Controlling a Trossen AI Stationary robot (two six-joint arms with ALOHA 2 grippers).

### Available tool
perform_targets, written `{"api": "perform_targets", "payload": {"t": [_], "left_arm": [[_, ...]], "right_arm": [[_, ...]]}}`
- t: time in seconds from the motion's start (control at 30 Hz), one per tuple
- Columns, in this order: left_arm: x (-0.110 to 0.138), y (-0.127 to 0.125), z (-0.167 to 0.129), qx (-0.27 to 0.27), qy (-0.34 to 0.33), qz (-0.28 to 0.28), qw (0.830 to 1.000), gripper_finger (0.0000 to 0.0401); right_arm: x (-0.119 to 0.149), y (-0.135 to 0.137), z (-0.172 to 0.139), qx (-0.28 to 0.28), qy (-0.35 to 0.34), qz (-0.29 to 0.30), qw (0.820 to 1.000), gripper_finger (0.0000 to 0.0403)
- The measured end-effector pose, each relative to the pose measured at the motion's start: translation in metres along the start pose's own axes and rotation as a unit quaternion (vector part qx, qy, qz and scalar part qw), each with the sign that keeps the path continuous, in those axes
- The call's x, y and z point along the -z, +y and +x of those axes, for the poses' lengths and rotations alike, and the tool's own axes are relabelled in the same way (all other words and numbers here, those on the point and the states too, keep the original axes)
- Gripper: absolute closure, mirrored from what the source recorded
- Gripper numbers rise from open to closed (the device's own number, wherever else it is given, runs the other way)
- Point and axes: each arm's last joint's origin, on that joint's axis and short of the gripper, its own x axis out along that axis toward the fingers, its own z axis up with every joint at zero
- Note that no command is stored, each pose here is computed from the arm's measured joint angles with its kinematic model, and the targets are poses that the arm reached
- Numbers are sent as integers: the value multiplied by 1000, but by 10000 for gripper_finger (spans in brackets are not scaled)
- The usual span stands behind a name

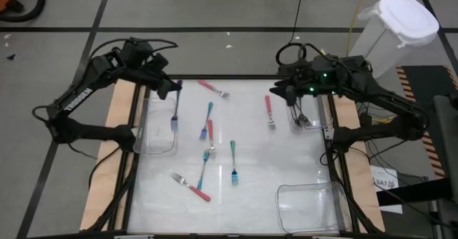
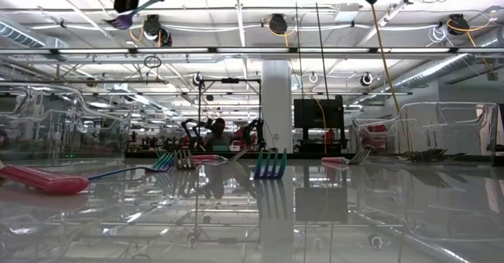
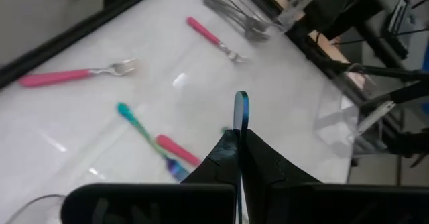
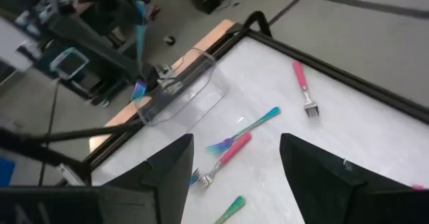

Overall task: Sort silverware by color (type)
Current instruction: Put the blue fork into the left transparent bin

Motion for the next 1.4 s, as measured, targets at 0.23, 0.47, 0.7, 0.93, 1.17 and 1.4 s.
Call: {"api": "perform_targets", "payload": {"t": [0.23,0.47,0.7,0.93,1.17,1.4], "left_arm": [[5,17,-20,-26,-10,25,999,400],[7,36,-28,-43,-4,23,999,400],[12,47,-37,-39,2,8,999,400],[21,42,-43,-25,-10,0,1000,400],[74,41,-40,-15,-37,-70,997,400],[103,40,-44,-82,-82,-84,990,400]], "right_arm": [[-1,-1,15,9,8,67,998,183],[-1,0,30,9,16,106,994,183],[-6,11,34,-17,-26,98,995,183],[-8,15,34,-15,-50,99,994,183],[-8,14,34,-12,-51,99,994,183],[-8,14,34,-9,-53,93,994,183]]}}
